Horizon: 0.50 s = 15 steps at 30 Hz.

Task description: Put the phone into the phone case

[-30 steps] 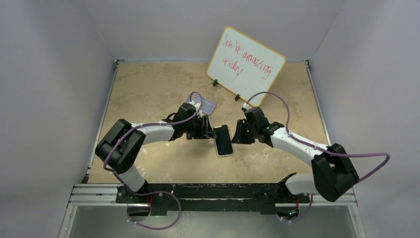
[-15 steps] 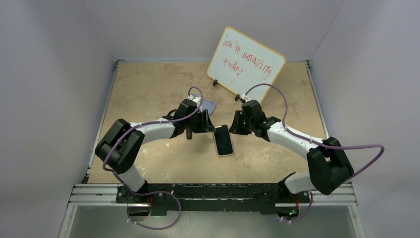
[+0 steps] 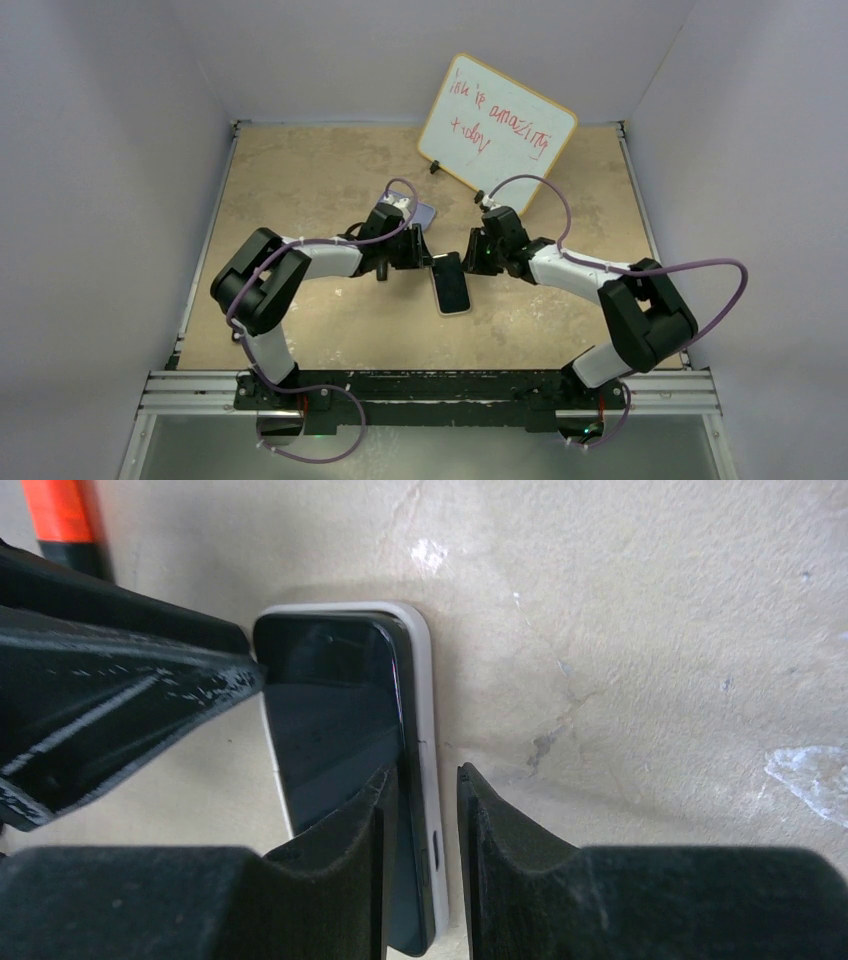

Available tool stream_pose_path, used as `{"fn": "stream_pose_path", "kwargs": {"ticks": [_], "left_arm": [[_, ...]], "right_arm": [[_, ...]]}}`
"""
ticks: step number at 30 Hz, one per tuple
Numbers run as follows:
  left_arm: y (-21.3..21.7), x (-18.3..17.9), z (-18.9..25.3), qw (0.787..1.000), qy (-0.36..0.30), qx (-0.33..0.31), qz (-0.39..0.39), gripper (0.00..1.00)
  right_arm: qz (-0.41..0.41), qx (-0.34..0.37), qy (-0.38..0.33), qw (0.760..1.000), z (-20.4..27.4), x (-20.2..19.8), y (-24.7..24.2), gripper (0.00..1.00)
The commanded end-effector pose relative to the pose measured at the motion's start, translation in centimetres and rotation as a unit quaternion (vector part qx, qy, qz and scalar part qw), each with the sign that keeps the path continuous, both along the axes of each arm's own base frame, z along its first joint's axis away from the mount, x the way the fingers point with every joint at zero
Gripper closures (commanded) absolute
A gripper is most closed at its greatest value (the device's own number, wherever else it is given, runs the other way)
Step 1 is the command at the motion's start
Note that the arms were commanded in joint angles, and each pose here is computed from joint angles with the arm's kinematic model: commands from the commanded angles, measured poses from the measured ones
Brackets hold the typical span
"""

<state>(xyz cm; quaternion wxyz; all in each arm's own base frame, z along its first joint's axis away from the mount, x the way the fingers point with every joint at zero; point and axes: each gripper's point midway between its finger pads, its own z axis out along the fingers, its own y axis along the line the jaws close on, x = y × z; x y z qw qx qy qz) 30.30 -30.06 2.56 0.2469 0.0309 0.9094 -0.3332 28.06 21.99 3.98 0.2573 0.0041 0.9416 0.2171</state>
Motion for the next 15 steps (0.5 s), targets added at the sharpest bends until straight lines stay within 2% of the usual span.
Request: {"fn": "stream_pose_path", "kwargs": {"ticks": [1, 5, 11, 15], "left_arm": [[0.4, 0.9, -0.4, 0.999, -0.02, 0.033, -0.006, 0.68], [0.4, 0.0, -0.8, 0.999, -0.006, 0.027, -0.015, 0.7], [1.9, -1.2, -2.2, 0.997, 0.024, 0.07, -0.017, 0.72], [1.1, -2.6, -1.2, 0.998, 0.033, 0.033, -0.04, 0.72]], "right_arm": [[0.007, -0.001, -0.017, 1.0, -0.2, 0.1, -0.2, 0.7], [0.008, 0.022, -0.011, 1.0, -0.5, -0.8, 0.1, 0.73], [0.013, 0.023, 0.005, 1.0, -1.5, -1.7, 0.0, 0.75], [0.034, 0.048, 0.012, 0.998, -1.3, -2.9, 0.9, 0.77]]}}
